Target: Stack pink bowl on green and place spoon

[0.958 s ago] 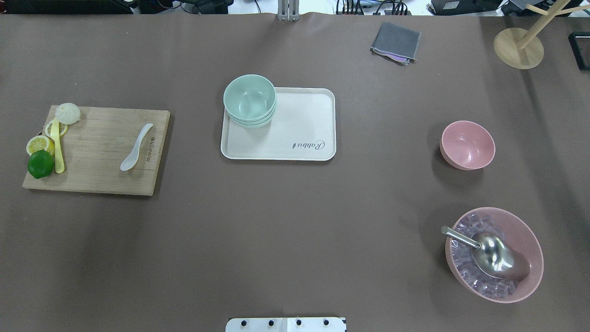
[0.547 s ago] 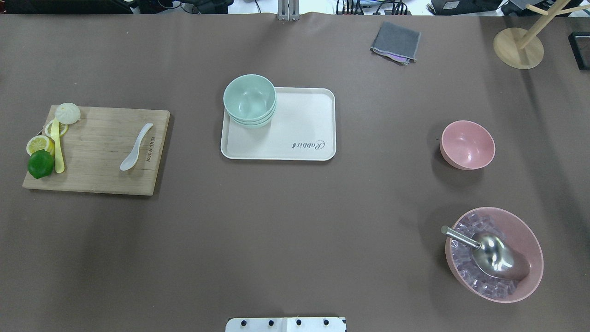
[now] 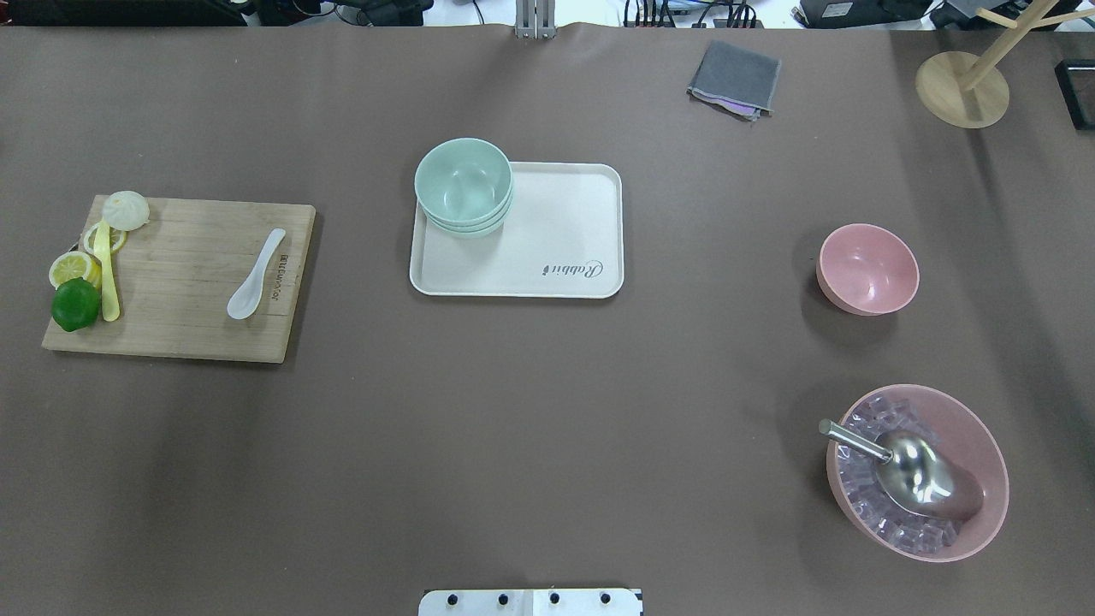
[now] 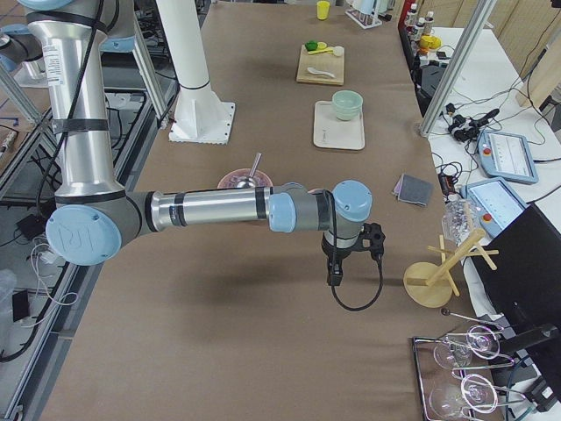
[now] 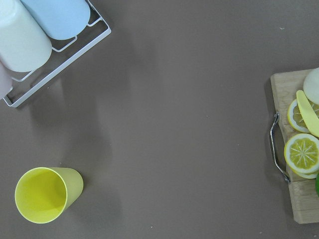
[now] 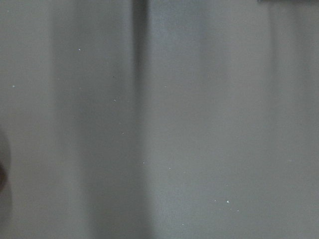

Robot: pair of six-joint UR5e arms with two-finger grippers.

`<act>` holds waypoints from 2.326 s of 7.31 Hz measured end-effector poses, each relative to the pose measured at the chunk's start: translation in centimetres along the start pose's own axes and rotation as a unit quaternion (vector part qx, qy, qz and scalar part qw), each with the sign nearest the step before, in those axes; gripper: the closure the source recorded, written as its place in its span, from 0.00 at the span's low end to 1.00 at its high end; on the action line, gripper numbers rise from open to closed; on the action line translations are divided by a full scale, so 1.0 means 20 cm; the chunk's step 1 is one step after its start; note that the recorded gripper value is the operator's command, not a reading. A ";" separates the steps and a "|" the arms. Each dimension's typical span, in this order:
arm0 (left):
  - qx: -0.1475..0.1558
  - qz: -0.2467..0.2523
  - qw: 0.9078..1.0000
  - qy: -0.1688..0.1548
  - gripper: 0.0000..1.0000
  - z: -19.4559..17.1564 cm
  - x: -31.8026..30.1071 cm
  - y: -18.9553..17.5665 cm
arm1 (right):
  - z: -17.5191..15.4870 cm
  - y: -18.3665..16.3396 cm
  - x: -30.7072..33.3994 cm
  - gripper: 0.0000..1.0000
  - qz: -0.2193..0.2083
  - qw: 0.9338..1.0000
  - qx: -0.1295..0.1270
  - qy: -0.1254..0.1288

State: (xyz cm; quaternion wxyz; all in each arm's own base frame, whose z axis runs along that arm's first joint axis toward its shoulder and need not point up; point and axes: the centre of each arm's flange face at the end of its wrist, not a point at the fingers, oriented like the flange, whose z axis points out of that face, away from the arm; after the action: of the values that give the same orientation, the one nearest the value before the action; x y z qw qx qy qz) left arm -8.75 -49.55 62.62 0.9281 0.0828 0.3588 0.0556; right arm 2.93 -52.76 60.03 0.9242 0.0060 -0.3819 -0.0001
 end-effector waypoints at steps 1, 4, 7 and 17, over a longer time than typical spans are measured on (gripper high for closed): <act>-0.004 -0.003 1.000 0.003 0.02 0.02 -0.01 0.01 | -0.01 -0.01 -0.02 0.00 -0.004 1.000 0.002 -0.001; -0.009 -0.006 1.000 0.002 0.02 0.05 -0.03 0.03 | -0.03 -0.09 -0.13 0.00 -0.019 1.000 0.005 -0.003; -0.006 -0.001 1.000 0.001 0.02 0.04 -0.02 0.04 | -0.01 -0.06 -0.11 0.00 -0.018 1.000 0.001 -0.001; 0.014 0.000 1.000 0.003 0.02 -0.06 0.06 -0.02 | -0.05 -0.10 -0.16 0.00 -0.027 1.000 0.011 -0.003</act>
State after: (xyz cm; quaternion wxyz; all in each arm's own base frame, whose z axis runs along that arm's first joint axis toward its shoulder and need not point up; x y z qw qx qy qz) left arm -8.60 -49.66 60.82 0.9258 0.0958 0.3621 0.0503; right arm 1.36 -54.76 56.94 0.9225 0.0263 -0.3846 -0.0207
